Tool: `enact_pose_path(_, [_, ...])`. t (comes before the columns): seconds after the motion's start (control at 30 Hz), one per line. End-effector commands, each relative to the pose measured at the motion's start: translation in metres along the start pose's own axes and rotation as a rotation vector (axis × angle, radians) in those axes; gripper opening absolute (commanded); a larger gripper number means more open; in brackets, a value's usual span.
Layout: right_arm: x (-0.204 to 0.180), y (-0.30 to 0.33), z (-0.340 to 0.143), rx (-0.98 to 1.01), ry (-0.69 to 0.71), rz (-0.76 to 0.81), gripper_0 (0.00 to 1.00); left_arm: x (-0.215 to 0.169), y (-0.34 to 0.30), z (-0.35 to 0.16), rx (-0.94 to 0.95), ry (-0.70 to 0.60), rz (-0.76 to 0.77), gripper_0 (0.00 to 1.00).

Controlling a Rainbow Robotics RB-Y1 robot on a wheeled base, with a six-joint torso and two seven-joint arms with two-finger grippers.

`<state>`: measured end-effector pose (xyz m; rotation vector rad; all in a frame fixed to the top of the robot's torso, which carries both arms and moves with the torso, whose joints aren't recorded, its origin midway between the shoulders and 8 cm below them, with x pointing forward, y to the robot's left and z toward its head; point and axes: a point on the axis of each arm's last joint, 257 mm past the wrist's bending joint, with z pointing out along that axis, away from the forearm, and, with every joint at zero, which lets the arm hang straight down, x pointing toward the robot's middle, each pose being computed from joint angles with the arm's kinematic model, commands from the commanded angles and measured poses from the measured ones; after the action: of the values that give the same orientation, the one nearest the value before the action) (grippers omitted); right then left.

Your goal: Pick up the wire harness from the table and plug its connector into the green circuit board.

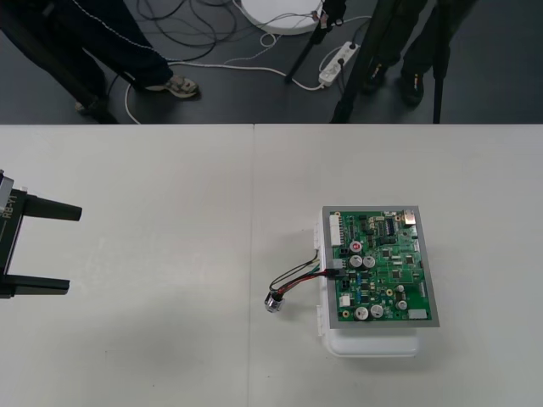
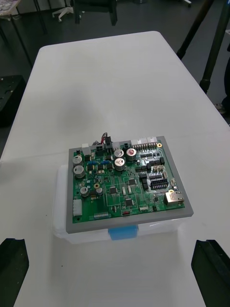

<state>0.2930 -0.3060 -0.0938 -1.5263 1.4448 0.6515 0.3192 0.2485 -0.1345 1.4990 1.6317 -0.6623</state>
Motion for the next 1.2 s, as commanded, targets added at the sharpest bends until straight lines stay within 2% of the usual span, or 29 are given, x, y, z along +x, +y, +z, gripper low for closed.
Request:
enact_pose_path(0.03, [-0.0023,-0.0035,-0.0044,-0.026,0.042,-0.036,1.00,0.0109,-0.0036,-0.0131,0.003,0.055,-0.040,1.00])
enact_pose_path(1.2, [0.0065,-0.0017,-0.0033,-0.030,0.057,-0.014,1.00,0.0109,-0.0036,-0.0131,0.003,0.055,-0.040,1.00])
